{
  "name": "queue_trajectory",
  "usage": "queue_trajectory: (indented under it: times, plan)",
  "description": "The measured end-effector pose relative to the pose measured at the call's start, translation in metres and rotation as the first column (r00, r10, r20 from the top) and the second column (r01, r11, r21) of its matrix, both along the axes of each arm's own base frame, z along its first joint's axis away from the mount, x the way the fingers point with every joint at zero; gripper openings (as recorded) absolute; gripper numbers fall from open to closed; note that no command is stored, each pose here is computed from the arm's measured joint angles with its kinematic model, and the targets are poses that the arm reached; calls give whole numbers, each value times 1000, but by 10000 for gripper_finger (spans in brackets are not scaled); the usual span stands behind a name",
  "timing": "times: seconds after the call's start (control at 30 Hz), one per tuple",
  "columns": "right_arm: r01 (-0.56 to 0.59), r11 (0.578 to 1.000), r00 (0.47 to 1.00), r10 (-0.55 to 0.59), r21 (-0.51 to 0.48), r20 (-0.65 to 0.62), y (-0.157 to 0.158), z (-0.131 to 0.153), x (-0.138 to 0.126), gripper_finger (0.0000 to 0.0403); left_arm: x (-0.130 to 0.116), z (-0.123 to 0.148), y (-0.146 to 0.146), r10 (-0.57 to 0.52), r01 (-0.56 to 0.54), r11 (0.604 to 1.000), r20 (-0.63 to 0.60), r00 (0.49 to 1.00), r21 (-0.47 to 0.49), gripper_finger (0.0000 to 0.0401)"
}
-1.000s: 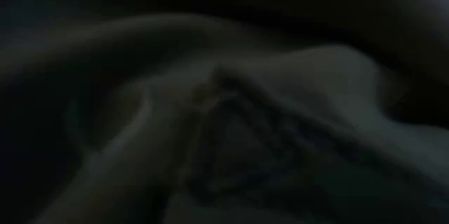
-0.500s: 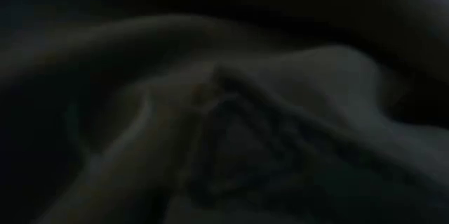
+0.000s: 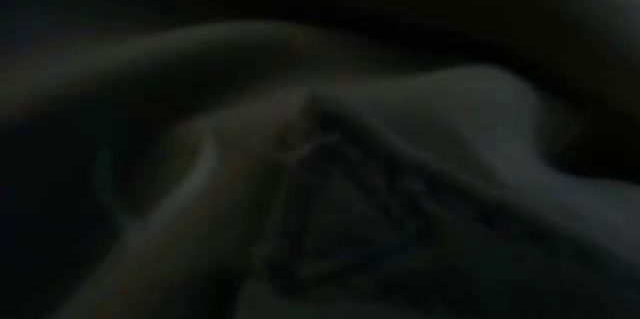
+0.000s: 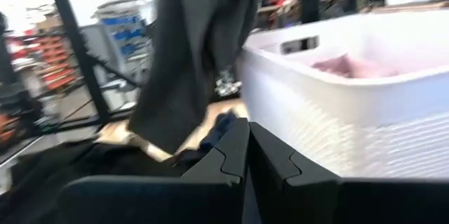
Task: Sort clothes
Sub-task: Put the gray jacket into the white bin
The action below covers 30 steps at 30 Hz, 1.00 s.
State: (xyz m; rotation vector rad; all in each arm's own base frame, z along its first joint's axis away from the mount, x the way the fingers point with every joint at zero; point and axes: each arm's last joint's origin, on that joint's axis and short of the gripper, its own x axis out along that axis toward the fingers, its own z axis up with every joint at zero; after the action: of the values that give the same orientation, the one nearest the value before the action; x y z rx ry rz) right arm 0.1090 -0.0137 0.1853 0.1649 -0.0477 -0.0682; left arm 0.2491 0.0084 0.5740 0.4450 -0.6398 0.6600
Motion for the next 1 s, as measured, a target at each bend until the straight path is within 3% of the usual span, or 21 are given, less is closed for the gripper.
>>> queue_trajectory:
  times: [0.17, 0.33, 0.5, 0.6, 0.73, 0.87, 1.0]
  plan:
    - [72, 997, 997, -71, -21, 38, -2, 4, 0, 24, 7, 17, 24, -25, 19, 996, 68, 997, 85, 25]
    - [84, 996, 996, -83, -21, 37, -2, 4, 0, 24, 40, 10, 65, 1, -6, 993, 38, 999, 118, 25]
    - [83, 996, 996, -83, -20, 15, -2, 1, 0, 24, 76, -19, 116, 107, -99, 989, -71, 992, 112, 25]
    - [90, 995, 996, -90, -44, -12, -3, -1, 0, 24, 93, -45, 147, 141, -134, 990, -238, 961, 45, 25]
    - [117, 989, 991, -122, -86, -60, -3, -5, 0, 24, 110, -84, 174, 122, -180, 981, -505, 854, -67, 45]
    - [121, 986, 989, -130, -114, -76, -4, -7, 0, 24, 116, -119, 182, 51, -240, 958, -728, 683, -158, 67]
    - [120, 986, 988, -130, -117, -79, -4, -7, 0, 24, 112, -147, 180, -81, -300, 915, -852, 517, -269, 72]
